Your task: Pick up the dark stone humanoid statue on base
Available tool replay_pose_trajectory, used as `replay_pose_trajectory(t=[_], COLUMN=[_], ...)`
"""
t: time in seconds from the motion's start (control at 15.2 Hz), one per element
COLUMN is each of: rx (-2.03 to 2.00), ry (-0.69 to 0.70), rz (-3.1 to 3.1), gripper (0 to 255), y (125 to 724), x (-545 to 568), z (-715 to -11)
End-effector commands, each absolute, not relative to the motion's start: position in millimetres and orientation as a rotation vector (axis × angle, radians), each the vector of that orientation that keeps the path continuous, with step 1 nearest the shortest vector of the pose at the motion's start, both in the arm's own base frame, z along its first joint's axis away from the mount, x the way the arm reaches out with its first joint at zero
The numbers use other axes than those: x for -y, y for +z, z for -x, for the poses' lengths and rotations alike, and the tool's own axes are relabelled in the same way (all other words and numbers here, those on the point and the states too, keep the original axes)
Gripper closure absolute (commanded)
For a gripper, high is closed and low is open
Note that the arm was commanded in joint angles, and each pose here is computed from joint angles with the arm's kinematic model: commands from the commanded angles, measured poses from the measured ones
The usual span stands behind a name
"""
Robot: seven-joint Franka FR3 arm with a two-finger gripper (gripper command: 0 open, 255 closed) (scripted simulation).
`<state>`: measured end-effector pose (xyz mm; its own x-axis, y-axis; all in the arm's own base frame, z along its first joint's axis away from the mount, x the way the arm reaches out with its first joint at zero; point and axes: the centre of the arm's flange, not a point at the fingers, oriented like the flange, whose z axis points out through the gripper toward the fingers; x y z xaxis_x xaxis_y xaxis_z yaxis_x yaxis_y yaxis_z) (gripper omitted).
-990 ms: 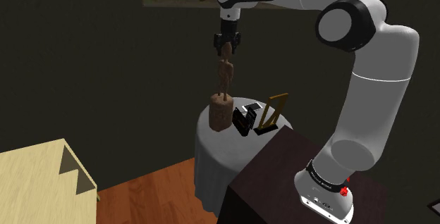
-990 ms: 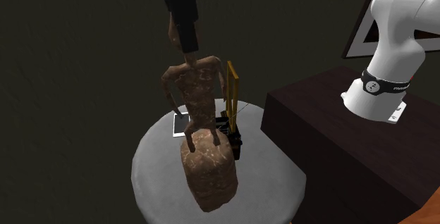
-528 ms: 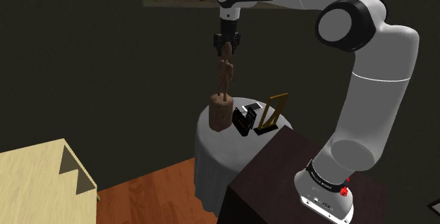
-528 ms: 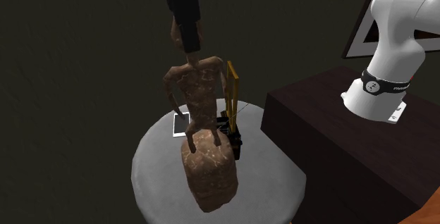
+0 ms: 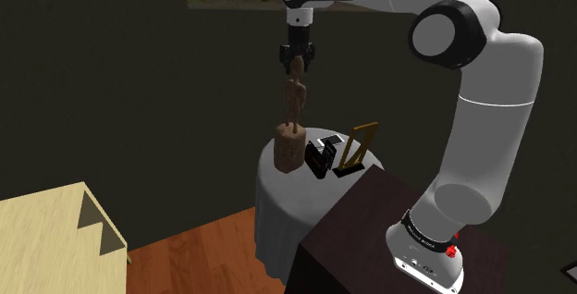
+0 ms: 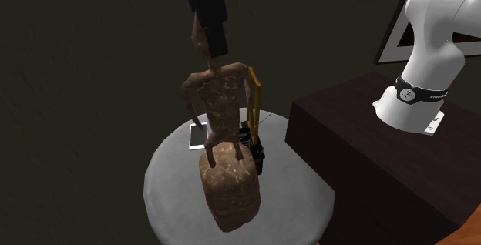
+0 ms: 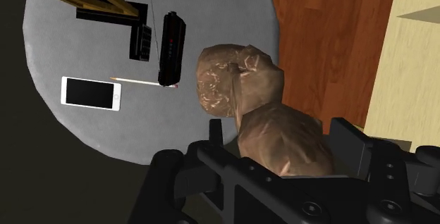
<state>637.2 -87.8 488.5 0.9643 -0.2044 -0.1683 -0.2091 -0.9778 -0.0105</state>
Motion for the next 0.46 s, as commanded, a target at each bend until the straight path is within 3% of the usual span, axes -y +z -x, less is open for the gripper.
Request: replay_pose_trajectory(t=[0.0,0.4], rx=[-0.321,-0.321], ry=[0.321,0.321], rz=[3.081,3.081], gripper=[255,255], y=[479,501], x=[86,86], z=[-638,-638])
